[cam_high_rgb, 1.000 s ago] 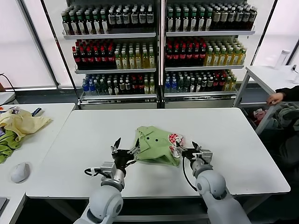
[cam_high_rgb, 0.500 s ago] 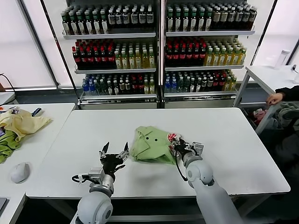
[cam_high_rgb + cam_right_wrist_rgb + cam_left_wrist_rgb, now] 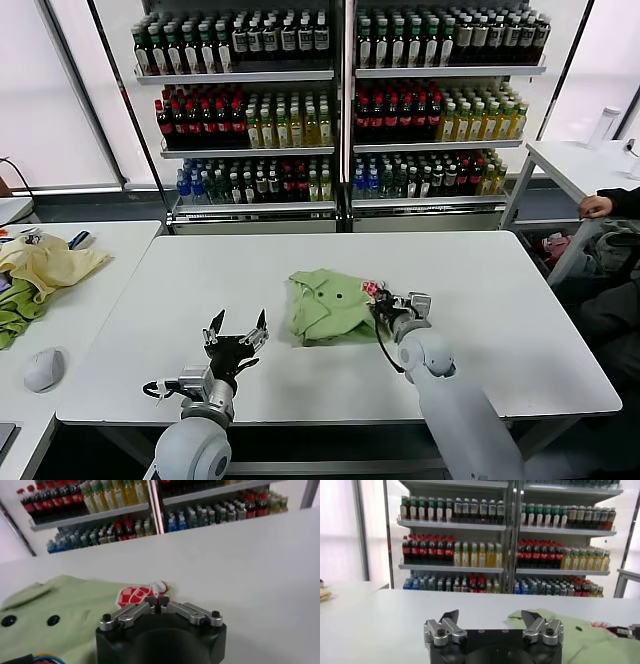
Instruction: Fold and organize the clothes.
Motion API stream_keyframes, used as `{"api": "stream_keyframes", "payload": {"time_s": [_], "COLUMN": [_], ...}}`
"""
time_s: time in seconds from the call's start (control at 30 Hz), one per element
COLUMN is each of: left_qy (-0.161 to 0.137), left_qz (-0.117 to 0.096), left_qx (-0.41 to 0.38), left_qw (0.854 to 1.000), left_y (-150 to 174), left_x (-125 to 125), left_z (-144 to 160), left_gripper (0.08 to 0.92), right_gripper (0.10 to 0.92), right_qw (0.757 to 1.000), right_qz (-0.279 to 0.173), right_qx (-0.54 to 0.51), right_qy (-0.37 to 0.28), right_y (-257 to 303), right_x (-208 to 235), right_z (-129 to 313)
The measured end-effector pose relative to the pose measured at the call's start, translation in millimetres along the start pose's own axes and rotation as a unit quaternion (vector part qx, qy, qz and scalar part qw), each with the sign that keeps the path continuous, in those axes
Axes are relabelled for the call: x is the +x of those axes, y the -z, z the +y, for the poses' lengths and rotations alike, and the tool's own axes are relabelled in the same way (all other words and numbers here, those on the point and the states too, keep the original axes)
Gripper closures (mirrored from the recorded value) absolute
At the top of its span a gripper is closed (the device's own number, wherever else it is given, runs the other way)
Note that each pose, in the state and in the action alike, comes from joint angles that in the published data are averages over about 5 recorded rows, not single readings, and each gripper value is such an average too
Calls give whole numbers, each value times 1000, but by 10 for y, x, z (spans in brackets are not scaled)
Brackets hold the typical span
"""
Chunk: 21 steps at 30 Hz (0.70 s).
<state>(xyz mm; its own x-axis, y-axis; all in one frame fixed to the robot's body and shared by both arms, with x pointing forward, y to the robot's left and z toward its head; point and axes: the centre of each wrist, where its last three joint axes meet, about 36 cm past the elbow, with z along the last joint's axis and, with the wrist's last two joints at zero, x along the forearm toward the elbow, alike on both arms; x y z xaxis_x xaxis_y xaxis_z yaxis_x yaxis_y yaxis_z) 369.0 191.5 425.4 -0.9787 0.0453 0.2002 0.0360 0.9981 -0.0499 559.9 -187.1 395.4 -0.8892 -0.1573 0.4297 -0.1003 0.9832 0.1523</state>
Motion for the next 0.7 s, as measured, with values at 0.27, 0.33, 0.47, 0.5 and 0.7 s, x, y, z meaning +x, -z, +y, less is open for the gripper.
{"api": "stream_keyframes", "payload": {"time_s": [0.27, 0.33, 0.47, 0.5, 0.7], "left_qy": [-6, -8, -13, -14, -19], "left_qz": [2, 2, -1, -1, -3], "left_qx": [-2, -3, -6, -7, -10], "left_qw": [1000, 1000, 1000, 1000, 1000], "left_y": [-7, -6, 6, 9, 4], "left_x": [31, 37, 46, 49, 85], "left_z": [-5, -11, -22, -24, -39], "left_gripper": [177, 177, 177, 177, 177], "right_gripper": [896, 896, 851, 822, 650], "right_qw": [994, 991, 984, 983, 974], "right_qz": [-23, -30, -51, -57, -105], "right_qx": [104, 129, 168, 175, 202], "right_qy": [8, 9, 13, 14, 13], "right_y": [344, 411, 482, 488, 383], "right_x": [-207, -244, -270, -261, -53], "right_z": [-222, -297, -451, -484, -637]}}
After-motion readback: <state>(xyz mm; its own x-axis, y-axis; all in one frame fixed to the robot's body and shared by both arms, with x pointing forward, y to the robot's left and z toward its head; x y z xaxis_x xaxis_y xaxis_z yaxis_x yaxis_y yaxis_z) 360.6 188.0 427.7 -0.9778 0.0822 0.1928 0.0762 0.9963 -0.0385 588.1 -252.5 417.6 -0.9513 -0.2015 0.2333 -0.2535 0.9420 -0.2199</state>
